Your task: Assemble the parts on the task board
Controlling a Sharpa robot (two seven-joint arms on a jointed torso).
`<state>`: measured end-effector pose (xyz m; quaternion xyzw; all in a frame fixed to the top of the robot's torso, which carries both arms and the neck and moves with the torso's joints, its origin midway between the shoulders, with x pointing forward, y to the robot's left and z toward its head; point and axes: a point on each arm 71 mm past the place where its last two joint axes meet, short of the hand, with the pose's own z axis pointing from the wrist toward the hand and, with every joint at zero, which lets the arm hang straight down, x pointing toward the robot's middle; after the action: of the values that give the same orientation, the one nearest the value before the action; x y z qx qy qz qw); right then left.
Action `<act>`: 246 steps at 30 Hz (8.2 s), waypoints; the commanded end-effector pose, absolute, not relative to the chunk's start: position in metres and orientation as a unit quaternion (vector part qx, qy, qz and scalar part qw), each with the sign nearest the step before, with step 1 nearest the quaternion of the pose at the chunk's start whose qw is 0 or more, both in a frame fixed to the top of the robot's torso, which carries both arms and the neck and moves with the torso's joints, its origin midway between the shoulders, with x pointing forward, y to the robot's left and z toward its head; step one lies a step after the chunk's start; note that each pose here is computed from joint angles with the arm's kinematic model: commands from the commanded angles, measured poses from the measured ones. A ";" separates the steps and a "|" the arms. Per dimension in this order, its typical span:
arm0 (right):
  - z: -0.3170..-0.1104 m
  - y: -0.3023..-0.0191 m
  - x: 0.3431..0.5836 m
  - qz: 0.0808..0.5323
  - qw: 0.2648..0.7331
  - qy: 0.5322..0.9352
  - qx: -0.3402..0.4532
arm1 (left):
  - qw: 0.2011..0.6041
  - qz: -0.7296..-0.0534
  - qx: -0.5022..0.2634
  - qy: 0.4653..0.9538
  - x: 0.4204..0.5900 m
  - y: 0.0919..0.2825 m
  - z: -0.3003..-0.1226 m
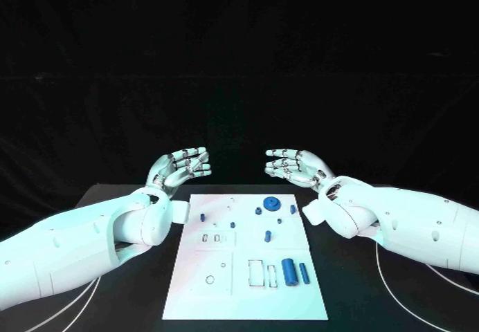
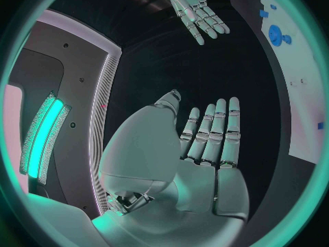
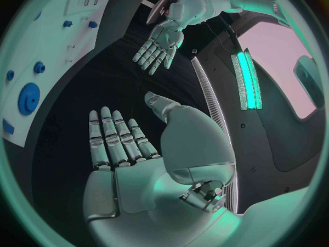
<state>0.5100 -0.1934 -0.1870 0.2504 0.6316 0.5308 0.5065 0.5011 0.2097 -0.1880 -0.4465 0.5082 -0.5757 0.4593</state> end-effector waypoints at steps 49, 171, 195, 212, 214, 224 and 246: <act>-0.148 -0.159 0.519 0.212 0.647 0.689 -0.248 | 0.414 -0.644 -0.391 0.512 0.459 0.208 -0.133; -0.148 -0.093 0.545 0.254 0.713 0.625 -0.194 | 0.417 -0.633 -0.398 0.517 0.466 0.214 -0.130; -0.139 -0.115 0.532 0.273 0.724 0.610 -0.170 | 0.419 -0.631 -0.399 0.517 0.466 0.217 -0.130; -0.121 -0.224 0.521 0.260 0.629 0.733 -0.017 | 0.415 -0.635 -0.396 0.518 0.464 0.219 -0.129; -0.122 -0.228 0.521 0.254 0.627 0.736 -0.015 | 0.414 -0.635 -0.396 0.518 0.464 0.218 -0.129; -0.131 -0.228 0.526 0.237 0.625 0.744 -0.007 | 0.414 -0.636 -0.396 0.518 0.465 0.218 -0.130; -0.142 -0.215 0.535 0.232 0.623 0.747 -0.005 | 0.414 -0.634 -0.397 0.519 0.467 0.219 -0.131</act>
<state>0.5351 -0.2149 -0.1407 -0.0047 0.7406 0.2356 0.6293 0.4670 0.2212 -0.1321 -0.4033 0.5186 -0.6261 0.4200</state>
